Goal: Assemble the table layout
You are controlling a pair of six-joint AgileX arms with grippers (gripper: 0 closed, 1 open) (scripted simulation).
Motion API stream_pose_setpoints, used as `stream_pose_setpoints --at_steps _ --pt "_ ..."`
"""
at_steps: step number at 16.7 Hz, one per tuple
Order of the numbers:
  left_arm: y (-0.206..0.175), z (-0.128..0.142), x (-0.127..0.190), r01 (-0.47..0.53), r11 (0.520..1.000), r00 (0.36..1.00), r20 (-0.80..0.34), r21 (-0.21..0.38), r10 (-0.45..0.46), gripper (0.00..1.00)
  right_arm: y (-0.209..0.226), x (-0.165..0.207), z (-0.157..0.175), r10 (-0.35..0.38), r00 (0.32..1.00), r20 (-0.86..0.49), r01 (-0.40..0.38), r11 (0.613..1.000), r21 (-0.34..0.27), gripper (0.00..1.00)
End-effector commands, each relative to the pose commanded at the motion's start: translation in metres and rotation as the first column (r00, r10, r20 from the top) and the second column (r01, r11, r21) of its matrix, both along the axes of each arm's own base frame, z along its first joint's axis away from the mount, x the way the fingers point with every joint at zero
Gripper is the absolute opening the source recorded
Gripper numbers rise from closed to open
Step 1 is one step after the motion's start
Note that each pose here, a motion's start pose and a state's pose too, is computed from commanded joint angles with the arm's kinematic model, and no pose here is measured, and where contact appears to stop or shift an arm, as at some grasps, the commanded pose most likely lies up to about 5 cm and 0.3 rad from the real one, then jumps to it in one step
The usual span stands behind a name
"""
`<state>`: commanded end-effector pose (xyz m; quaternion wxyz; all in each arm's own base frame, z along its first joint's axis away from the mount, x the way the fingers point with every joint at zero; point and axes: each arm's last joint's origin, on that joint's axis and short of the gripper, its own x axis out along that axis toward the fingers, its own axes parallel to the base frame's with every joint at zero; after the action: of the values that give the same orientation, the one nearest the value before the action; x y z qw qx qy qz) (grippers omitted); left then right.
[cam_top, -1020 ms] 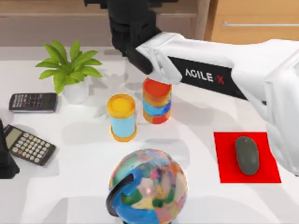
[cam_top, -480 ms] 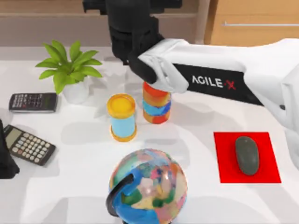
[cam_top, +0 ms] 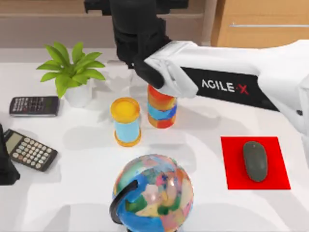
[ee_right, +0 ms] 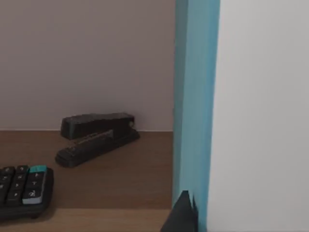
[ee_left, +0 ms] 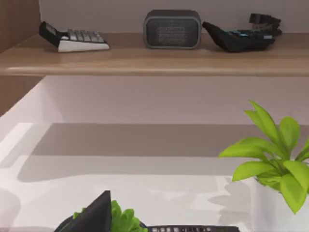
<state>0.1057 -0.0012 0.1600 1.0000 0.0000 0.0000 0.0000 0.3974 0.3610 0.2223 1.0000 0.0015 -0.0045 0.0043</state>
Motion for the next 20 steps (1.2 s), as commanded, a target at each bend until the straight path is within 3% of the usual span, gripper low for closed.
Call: stream_pose_setpoints --at_steps 3,6,9,12,16,20 --pt "0.0 0.0 0.0 0.0 1.0 1.0 0.0 0.0 0.0 1.0 -0.018 -0.003 0.011 0.076 0.997 -0.009 -0.075 0.995 0.064 0.0" --pt "0.0 0.0 0.0 0.0 1.0 1.0 0.0 0.0 0.0 1.0 -0.045 -0.015 0.019 0.203 0.978 -0.04 -0.194 0.968 0.161 0.0" --pt "0.0 0.0 0.0 0.0 1.0 1.0 0.0 0.0 0.0 1.0 -0.078 -0.035 0.024 0.353 0.932 -0.086 -0.316 0.904 0.289 0.0" --pt "0.0 0.0 0.0 0.0 1.0 1.0 0.0 0.0 0.0 1.0 -0.117 -0.06 0.018 0.492 0.858 -0.148 -0.39 0.811 0.435 0.0" --pt "0.0 0.0 0.0 0.0 1.0 1.0 0.0 0.0 0.0 1.0 -0.176 -0.092 -0.002 0.616 0.753 -0.231 -0.361 0.681 0.637 0.0" --pt "0.0 0.0 0.0 0.0 1.0 1.0 0.0 0.0 0.0 1.0 -0.242 -0.111 -0.025 0.641 0.715 -0.281 -0.194 0.568 0.8 0.0"
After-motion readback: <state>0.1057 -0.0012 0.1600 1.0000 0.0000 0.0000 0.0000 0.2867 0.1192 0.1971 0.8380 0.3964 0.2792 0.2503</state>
